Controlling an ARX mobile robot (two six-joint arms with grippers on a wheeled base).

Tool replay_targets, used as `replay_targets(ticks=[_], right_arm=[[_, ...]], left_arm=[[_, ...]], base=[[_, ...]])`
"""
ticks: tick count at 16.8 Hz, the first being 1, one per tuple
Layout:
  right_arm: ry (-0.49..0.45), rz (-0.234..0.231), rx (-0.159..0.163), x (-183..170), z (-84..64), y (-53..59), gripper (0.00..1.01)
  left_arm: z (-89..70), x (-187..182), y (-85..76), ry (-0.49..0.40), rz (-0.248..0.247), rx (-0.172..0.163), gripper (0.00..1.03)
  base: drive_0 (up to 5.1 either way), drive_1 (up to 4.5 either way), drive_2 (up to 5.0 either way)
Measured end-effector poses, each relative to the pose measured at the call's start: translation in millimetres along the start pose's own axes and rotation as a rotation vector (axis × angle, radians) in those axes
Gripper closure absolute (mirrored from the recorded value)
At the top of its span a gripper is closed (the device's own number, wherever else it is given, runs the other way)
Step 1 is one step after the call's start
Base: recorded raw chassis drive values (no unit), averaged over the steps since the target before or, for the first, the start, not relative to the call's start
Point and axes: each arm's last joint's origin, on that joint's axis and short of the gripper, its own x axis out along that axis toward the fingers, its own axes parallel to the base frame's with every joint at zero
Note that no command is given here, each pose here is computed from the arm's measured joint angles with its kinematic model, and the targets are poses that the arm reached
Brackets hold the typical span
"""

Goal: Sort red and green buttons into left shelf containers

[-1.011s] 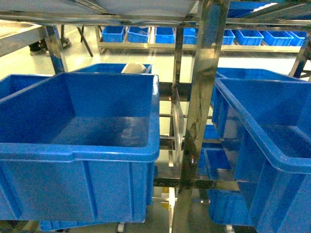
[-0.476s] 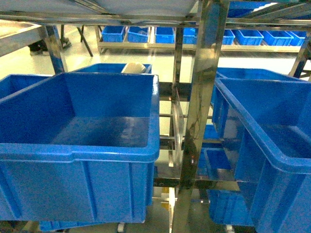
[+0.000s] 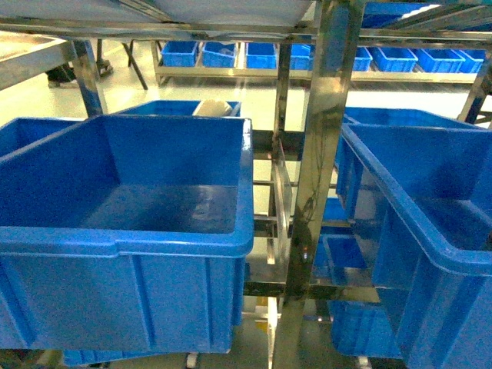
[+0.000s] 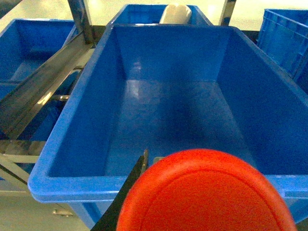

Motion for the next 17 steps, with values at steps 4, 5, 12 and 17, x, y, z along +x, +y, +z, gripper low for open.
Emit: replay_targets(ticks=[4,5,12,17], right_arm=[[-0.045,-0.024,0.016,1,-20.2,4.6,0.02],[-0.086,-0.037,0.011,-8,-23.6,7.7,0.04],[-0.366,-0.054,0.004,-113,-71.2,40.5,0.03],[-0.356,-0.077,0.080,-151,-138.9,68.5,0.03]], left_arm=[[0.0,0,0.0,0.000,-0.001,0.000,0.77],[0.0,0,0.0,0.000,0.000,0.000,0.77],[0.0,0,0.0,0.000,0.000,0.000,0.77],[0.1,0,-0.2,-0.001,0.003,0.000,0.77]], base=[[0.0,0.00,0.0],[0.0,0.00,0.0],[0.0,0.00,0.0],[0.0,0.00,0.0]])
